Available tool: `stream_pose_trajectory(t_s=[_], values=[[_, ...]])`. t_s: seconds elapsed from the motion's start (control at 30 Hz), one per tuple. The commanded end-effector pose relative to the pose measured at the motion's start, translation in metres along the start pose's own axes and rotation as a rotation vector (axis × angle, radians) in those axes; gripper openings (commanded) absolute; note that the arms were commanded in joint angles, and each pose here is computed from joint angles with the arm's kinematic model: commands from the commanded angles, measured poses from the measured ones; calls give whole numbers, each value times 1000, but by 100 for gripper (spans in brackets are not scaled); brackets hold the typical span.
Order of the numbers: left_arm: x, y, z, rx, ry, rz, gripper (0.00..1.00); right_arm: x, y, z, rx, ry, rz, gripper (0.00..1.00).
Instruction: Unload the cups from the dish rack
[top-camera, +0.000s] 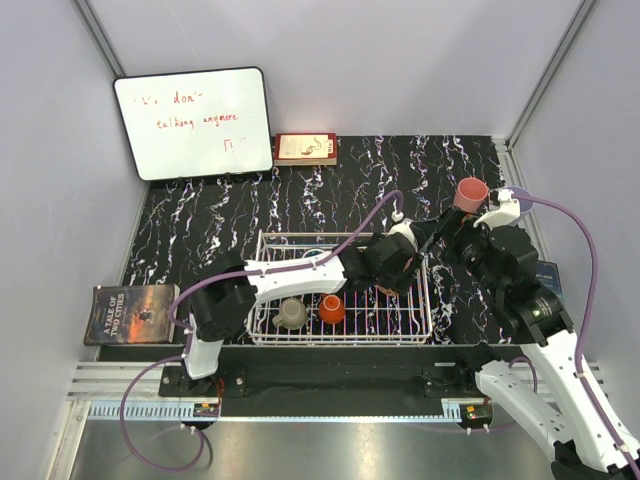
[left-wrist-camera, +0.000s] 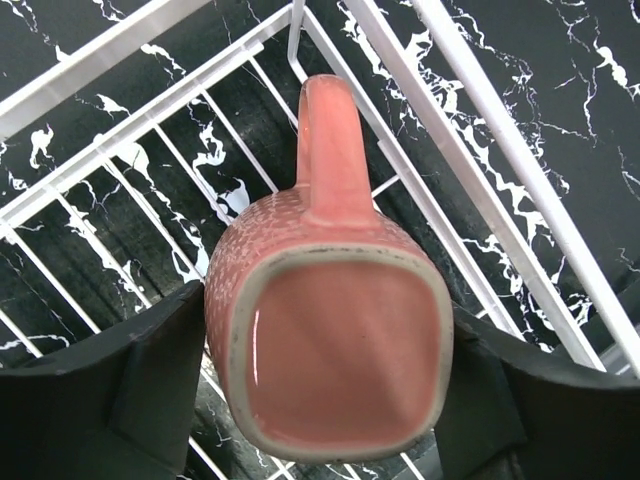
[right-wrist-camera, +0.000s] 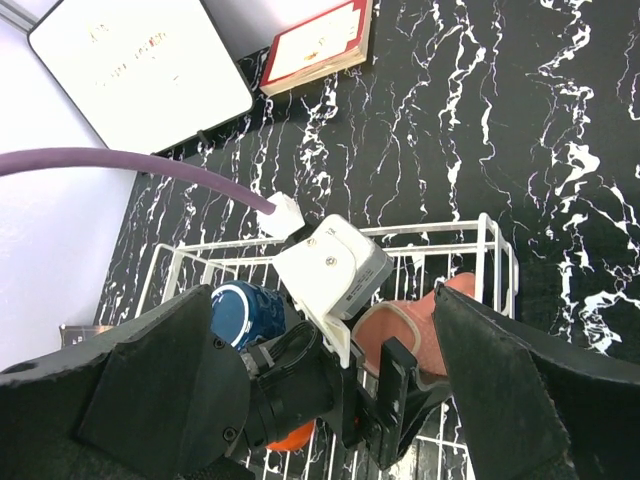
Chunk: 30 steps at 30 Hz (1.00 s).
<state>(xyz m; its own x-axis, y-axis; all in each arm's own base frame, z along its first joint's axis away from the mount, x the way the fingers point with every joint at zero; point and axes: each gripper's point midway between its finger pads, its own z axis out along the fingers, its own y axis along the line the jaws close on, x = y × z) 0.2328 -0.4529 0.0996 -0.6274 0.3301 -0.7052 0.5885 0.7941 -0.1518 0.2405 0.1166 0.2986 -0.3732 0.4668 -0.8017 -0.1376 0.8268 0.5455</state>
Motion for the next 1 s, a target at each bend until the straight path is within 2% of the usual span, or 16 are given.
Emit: stream_pose_trajectory(t_s=[0.0, 0.03, 0.1, 0.13, 0.17, 0.2, 0.33, 0.5, 0.67, 0.73, 0.83, 0.97], values=[[-19, -5, -14, 26, -71, -14, 58, -18, 16, -3, -53, -55, 16, 100], [-21, -4, -15, 21, -77, -12, 46, -18, 16, -4, -53, -55, 14, 100], [-26, 0, -19, 4, -95, -9, 34, -18, 16, -4, -55, -55, 12, 100], [-28, 1, -21, -1, -103, -9, 14, -19, 17, -5, -60, -59, 13, 100], [-29, 4, -23, -16, -108, -9, 4, -19, 16, -5, -57, -62, 13, 100], [-33, 5, -26, -22, -119, -15, 0, -19, 16, -5, -55, -63, 13, 100], [-41, 11, -39, -43, -149, -19, 0, -24, 14, -8, -44, -84, 12, 100], [-65, 17, -73, -46, -233, -45, 0, -36, 9, -11, 0, -126, 10, 100], [-91, 21, -112, -24, -321, -84, 0, -50, -24, -8, 221, -164, 20, 100], [-97, 22, -121, -9, -338, -102, 0, -49, -34, -6, 273, -174, 13, 95], [-105, 25, -140, 43, -369, -154, 0, -46, -33, -4, 247, -186, 27, 97], [-119, 37, -174, 157, -448, -263, 0, -30, -15, 3, 137, -111, 24, 100]])
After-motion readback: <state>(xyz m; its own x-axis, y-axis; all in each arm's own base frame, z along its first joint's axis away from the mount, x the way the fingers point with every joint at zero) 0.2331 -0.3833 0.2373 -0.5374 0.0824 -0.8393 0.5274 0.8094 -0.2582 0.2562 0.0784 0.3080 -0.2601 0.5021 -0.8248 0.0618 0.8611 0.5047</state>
